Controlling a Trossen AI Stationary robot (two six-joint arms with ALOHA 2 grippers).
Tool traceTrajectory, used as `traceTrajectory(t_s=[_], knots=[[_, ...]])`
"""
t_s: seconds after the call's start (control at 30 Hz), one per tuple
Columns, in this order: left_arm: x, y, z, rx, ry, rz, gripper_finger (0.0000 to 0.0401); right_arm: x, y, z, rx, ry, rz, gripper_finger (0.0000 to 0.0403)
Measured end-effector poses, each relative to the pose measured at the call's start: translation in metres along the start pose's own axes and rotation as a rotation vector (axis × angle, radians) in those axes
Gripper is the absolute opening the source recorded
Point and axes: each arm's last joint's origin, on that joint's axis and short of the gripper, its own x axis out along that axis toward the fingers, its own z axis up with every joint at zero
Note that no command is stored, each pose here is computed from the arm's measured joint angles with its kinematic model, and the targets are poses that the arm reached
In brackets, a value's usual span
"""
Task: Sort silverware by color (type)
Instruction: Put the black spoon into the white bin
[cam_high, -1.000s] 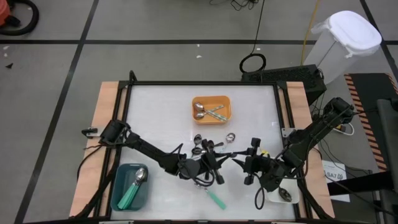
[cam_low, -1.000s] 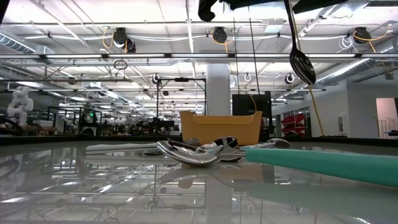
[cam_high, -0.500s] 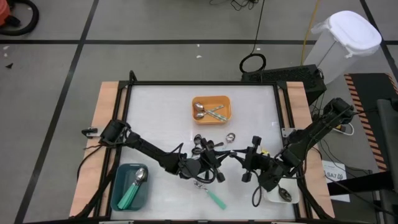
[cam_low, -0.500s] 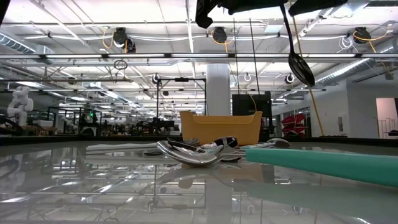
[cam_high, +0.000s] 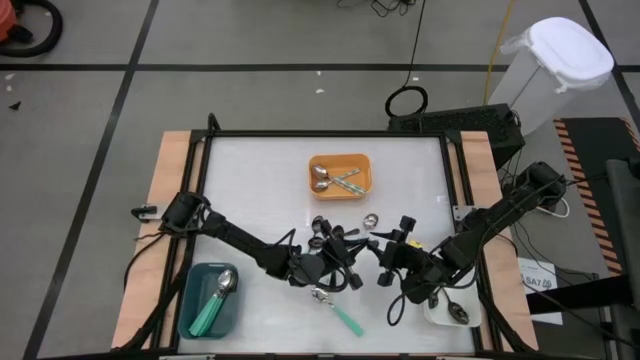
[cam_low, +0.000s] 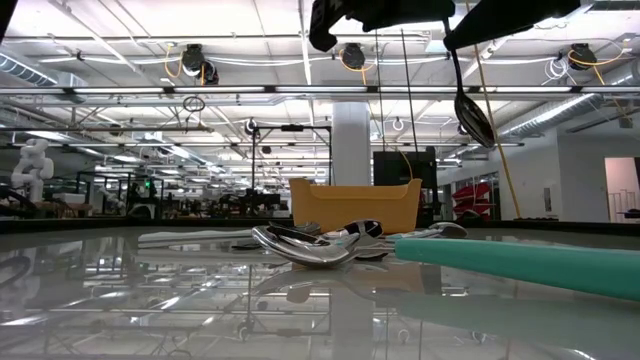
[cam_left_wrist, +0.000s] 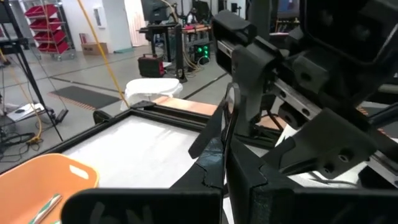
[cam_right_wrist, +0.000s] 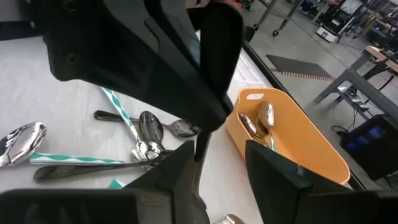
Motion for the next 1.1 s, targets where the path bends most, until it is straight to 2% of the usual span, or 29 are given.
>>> traceTrajectory(t_s=[0.23,0.53,0.83,0.93,1.1], knots=[[0.003,0.003,-0.0002,-0.064,0.003,0.011,0.0,0.0037,0.0017,-0.0012,-0.007,0.007,-0.009,0.0094],[0.0032,0.0033,-0.0004,-0.064,0.005,0.012,0.0,0.0035,0.0017,-0.001,-0.037,0.006,-0.006,0.0016],[0.003,0.0031,-0.0017,-0.071,0.013,0.002,0.0003,0.0038,0.0015,-0.0017,-0.045,0.021,0.013,0.0008],[0.0029,0.0026,-0.0024,-0.057,0.02,-0.009,0.0022,0.0034,0.0007,-0.0018,-0.056,0.025,0.017,0.0005],[0.0033,0.002,-0.0012,-0.06,0.02,-0.054,0.0088,-0.0033,-0.0077,0.0003,-0.04,0.035,0.041,0.0]])
